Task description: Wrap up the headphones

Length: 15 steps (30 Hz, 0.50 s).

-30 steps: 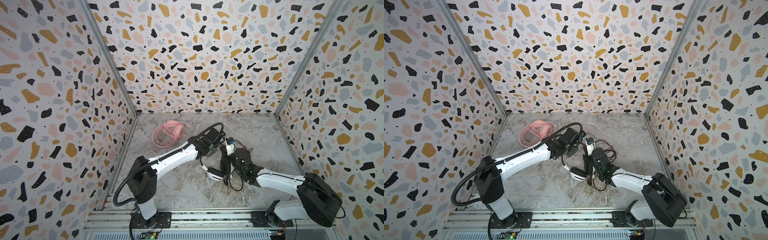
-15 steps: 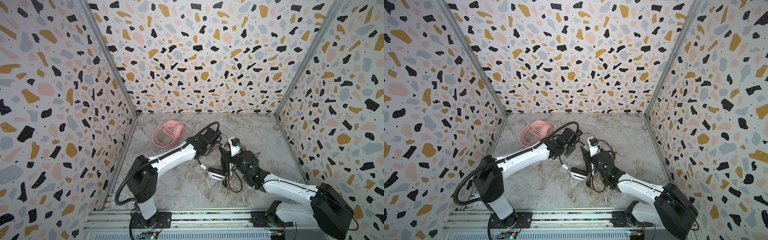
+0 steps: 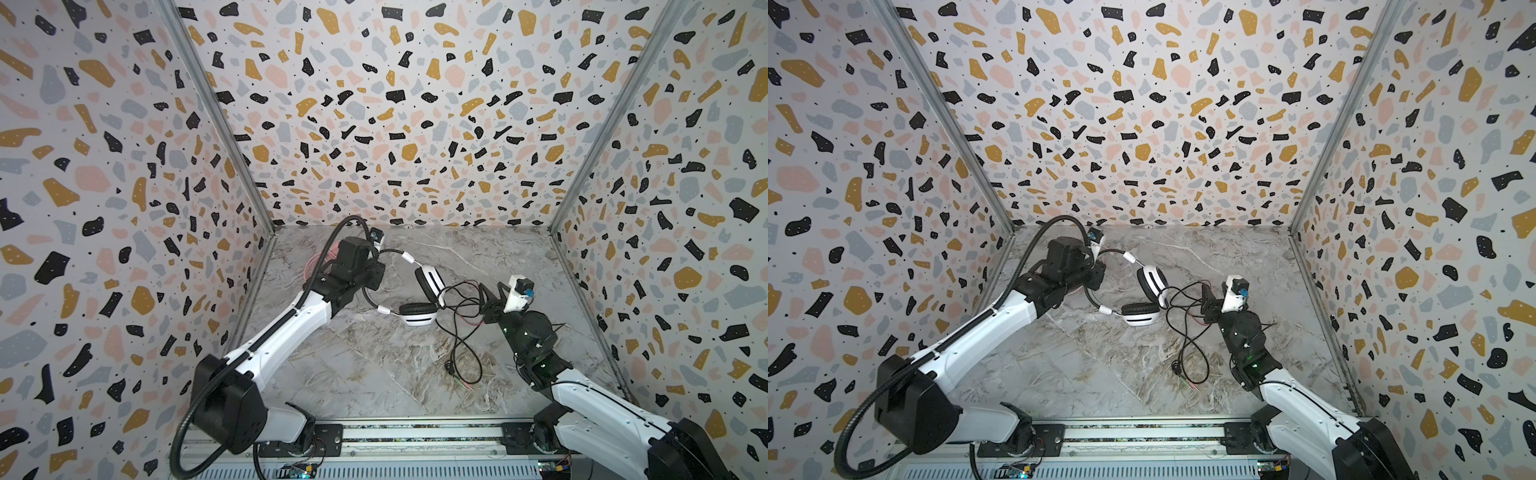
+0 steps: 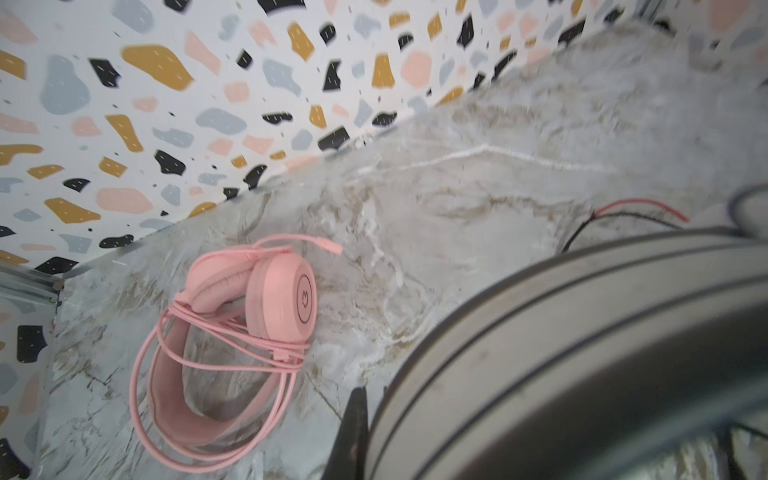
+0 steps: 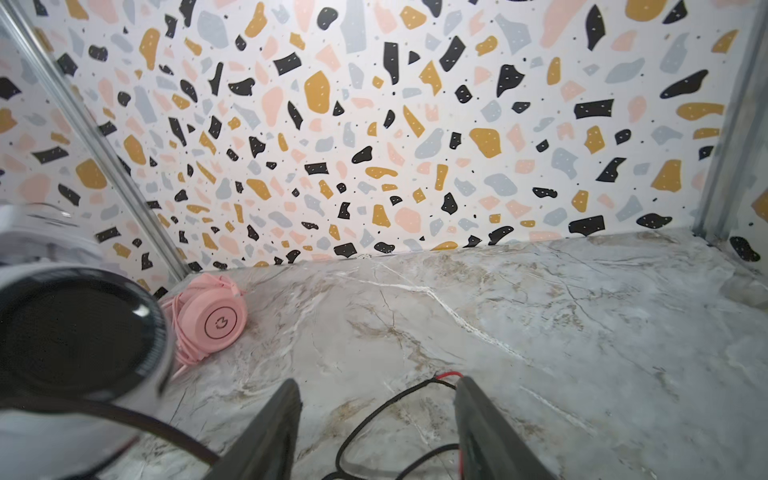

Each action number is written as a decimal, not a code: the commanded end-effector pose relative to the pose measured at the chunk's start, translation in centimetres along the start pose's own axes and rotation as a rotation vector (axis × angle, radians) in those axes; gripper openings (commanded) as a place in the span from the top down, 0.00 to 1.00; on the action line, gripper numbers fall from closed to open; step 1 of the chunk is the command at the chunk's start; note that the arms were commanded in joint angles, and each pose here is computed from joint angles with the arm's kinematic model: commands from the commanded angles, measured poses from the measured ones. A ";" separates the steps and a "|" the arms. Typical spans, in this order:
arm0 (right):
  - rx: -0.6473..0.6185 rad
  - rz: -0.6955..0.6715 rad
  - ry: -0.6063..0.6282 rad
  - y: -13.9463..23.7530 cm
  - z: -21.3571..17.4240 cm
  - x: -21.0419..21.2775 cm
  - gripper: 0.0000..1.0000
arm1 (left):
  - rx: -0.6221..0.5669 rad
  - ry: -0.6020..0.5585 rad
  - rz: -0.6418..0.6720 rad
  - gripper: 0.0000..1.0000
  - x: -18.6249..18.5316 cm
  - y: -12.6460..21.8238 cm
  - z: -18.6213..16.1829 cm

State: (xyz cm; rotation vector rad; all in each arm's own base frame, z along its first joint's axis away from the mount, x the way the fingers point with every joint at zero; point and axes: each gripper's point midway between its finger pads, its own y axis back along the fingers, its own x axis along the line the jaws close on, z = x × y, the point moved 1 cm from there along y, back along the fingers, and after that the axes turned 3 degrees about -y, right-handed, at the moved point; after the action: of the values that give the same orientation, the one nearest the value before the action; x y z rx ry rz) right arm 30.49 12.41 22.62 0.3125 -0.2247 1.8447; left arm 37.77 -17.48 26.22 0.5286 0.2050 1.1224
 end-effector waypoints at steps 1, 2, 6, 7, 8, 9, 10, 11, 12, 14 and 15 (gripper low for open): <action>0.027 0.144 -0.070 -0.4 -0.1 1.9 0.38 | -0.221 0.093 -0.087 1.00 -0.1 1.7 5.0; 0.039 0.174 -0.067 -0.6 -0.2 2.5 0.37 | -0.223 0.102 -0.093 1.00 0.1 1.8 5.0; 0.072 0.321 -0.062 -0.9 -1.0 4.8 0.36 | -0.218 0.096 -0.070 1.00 0.7 1.9 4.7; 0.080 0.359 -0.066 -0.9 -1.3 5.4 0.36 | -0.215 0.094 -0.066 1.00 0.7 1.8 4.7; 0.082 0.394 -0.063 -0.8 -1.3 5.9 0.36 | -0.210 0.094 -0.059 1.00 0.9 1.8 4.6; 0.082 0.420 -0.061 -0.7 -1.2 6.3 0.36 | -0.203 0.093 -0.053 1.00 1.1 1.7 4.5; 0.082 0.441 -0.062 -0.5 -1.3 6.7 0.31 | -0.199 0.095 -0.041 1.00 1.4 1.7 4.5; 0.077 0.455 -0.060 -0.3 -1.2 6.9 0.30 | -0.193 0.098 -0.028 1.00 1.8 1.7 4.3; 0.073 0.457 -0.058 -0.2 -1.2 6.9 0.30 | -0.190 0.102 -0.018 1.00 2.1 1.6 4.1; 0.078 0.430 -0.059 -0.4 -1.5 6.5 0.30 | -0.182 0.093 -0.006 1.00 2.3 1.7 3.8; 0.087 0.418 -0.059 -0.7 -1.7 6.3 0.30 | -0.184 0.092 -0.010 1.00 2.3 1.7 3.8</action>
State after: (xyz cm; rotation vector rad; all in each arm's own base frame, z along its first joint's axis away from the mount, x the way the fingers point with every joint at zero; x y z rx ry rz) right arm 29.45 18.34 21.35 0.4388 -0.2117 2.2209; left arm 38.66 -16.17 27.72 0.4219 0.2208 1.1306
